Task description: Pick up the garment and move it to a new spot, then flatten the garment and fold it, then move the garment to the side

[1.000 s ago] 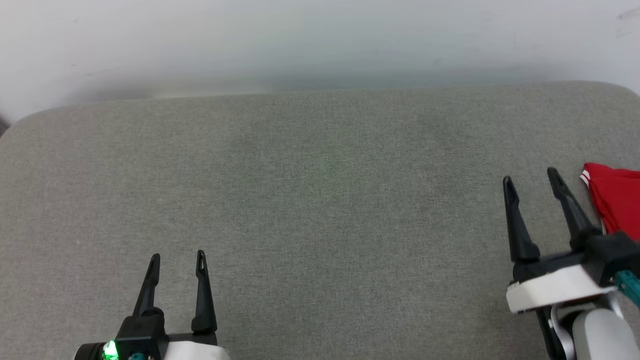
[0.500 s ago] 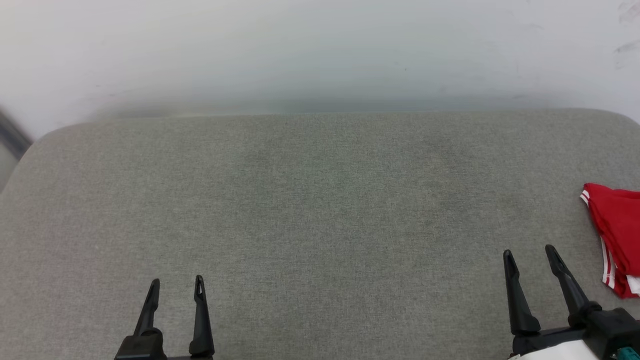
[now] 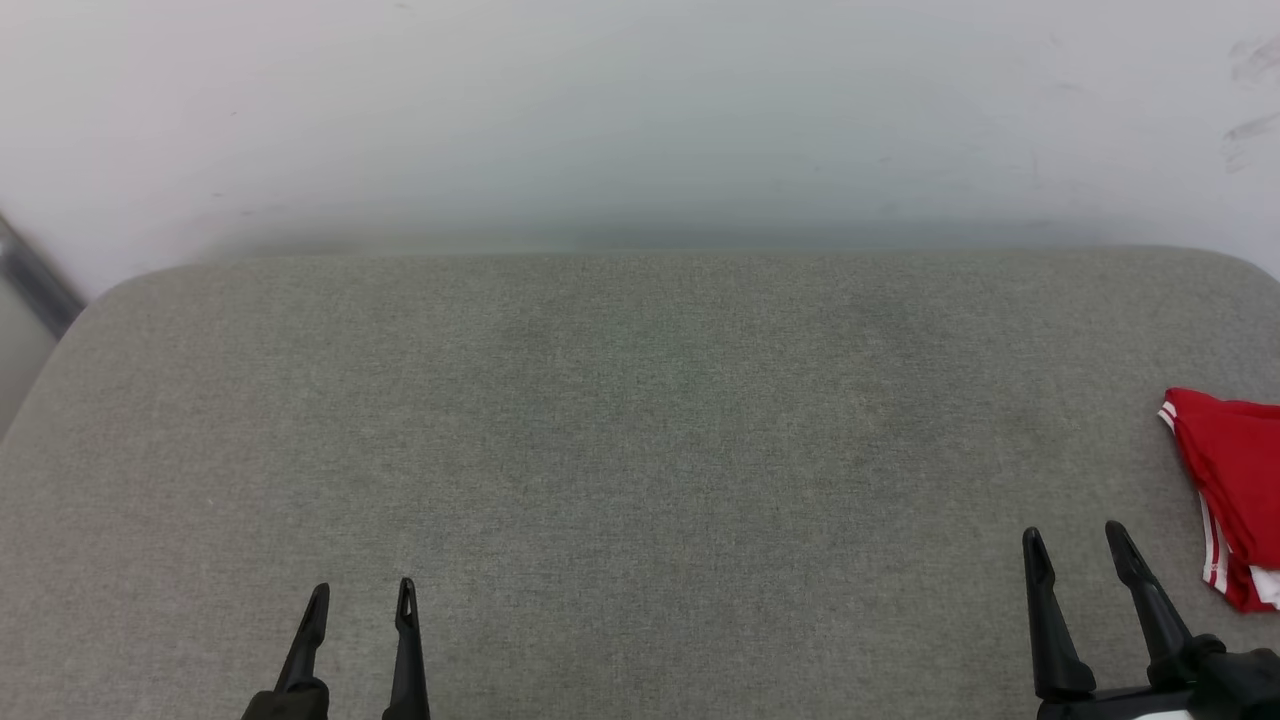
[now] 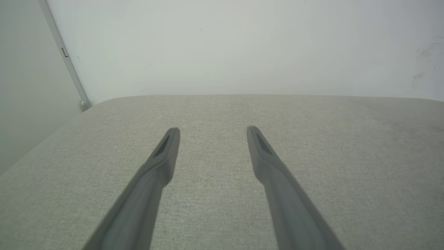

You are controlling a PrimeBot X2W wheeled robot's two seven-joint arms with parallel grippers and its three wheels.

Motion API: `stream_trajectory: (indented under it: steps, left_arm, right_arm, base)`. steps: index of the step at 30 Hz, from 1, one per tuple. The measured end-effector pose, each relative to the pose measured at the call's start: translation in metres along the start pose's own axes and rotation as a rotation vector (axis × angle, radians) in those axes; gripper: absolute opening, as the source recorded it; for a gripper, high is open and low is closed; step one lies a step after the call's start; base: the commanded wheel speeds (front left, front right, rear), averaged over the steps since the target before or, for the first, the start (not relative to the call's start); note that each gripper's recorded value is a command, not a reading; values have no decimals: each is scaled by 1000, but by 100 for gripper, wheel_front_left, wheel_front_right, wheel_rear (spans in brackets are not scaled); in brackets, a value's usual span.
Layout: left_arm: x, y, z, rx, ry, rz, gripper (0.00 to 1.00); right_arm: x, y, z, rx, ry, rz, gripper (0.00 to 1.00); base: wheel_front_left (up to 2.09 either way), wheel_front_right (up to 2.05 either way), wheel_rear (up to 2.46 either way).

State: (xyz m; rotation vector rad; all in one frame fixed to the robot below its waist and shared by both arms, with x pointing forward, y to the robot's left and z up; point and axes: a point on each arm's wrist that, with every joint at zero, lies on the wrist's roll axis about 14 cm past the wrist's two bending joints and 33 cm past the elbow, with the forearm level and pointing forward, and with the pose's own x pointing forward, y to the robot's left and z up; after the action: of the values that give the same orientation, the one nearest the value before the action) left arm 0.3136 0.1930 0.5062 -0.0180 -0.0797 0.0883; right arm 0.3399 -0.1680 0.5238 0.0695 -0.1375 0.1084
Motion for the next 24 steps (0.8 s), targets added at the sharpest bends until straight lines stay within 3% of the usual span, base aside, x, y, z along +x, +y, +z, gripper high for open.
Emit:
stream_trajectory:
  steps: [3, 4, 10, 24]
  left_arm:
    - [0, 1, -1, 1, 2, 2, 100]
    - [0, 1, -1, 1, 4, 2, 0]
    - [-5, 3, -19, -14, 65, 10, 0]
    - [3, 8, -30, -297, 127, 51, 0]
  right_arm:
    - [-2, -1, -1, 6, 5, -5, 100]
    - [-2, -2, -2, 7, 7, -7, 0]
    - [-9, -3, -21, 29, 73, -17, 0]
    - [-4, -12, -28, 300, 92, -89, 0]
  base:
    - [0, 0, 0]
    - [0, 0, 0]
    - [0, 0, 0]
    - [0, 0, 0]
